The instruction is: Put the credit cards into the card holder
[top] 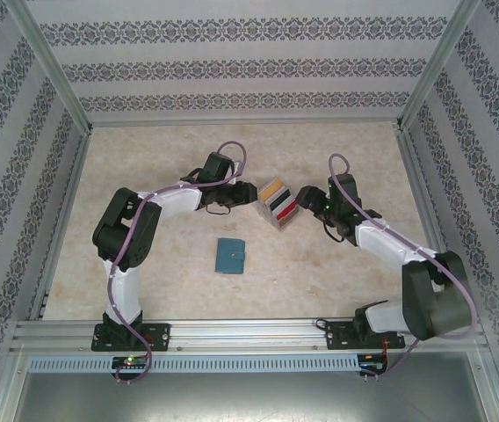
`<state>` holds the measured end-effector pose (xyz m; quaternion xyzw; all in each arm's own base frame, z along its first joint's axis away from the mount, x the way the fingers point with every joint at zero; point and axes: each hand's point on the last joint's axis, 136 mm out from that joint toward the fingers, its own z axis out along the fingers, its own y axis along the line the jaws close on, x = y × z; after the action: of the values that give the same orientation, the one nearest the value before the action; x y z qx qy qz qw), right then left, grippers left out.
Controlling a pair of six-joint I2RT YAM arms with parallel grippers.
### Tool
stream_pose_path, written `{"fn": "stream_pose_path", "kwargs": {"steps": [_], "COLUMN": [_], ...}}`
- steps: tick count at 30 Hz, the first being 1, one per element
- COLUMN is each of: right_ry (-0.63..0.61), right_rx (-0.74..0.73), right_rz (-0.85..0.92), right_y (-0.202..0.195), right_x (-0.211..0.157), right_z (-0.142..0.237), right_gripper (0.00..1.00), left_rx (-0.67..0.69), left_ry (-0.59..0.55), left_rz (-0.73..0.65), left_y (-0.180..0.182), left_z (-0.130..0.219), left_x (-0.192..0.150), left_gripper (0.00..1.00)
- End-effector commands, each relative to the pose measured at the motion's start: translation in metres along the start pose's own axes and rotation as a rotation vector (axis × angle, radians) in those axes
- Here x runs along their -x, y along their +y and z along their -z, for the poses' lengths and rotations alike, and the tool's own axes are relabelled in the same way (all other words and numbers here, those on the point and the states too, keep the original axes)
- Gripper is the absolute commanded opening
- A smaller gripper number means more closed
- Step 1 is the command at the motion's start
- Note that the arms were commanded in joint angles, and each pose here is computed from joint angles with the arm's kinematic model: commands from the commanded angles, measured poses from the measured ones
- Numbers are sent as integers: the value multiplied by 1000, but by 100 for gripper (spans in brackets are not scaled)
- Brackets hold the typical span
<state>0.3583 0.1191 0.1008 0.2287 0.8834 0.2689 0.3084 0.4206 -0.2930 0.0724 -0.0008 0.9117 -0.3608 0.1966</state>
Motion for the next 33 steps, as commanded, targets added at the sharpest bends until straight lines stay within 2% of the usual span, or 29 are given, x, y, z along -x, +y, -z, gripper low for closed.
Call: {"fn": "stream_pose_path", "kwargs": {"steps": [1,4,7,11,17,20,24,26,29,33], "right_ry": [31,58,68,42,55,71,68,79,99,103], "right_rx": [125,152,166,149,160,147,161,174,196,187], "right_rz": [-107,-154,-186,-179,-186,-195,-215,-219,-236,-245], "right_y": [26,30,31,23,22,18,17,22,27,24], "right_x": [7,4,3,2,-3,-5,-7,-6,-8,-9], "right_z": [-11,-24,-29,-27,-28,-32,-35,-39,-44,-53], "right_gripper": [74,75,75,76,76,76,66,63,62,64], "left_rx": [110,118,97,50,-61,-125,-193,-169,-309,-328], "left_ry": [-9,-29,-78,-100,-80,-106,-112,-116,-108,-80], "left_rz": [48,71,87,65,87,104,49,40,33,37], "left_y": [30,37,36,19,-5,-15,-31,-21,-31,-30], "left_z": [-11,-12,-5,13,25,35,45,42,32,16], "left_x": [-4,-7,-4,-2,-8,-10,-8,-2,14,24], "left_gripper": [32,31,33,41,46,50,55,54,57,62]}}
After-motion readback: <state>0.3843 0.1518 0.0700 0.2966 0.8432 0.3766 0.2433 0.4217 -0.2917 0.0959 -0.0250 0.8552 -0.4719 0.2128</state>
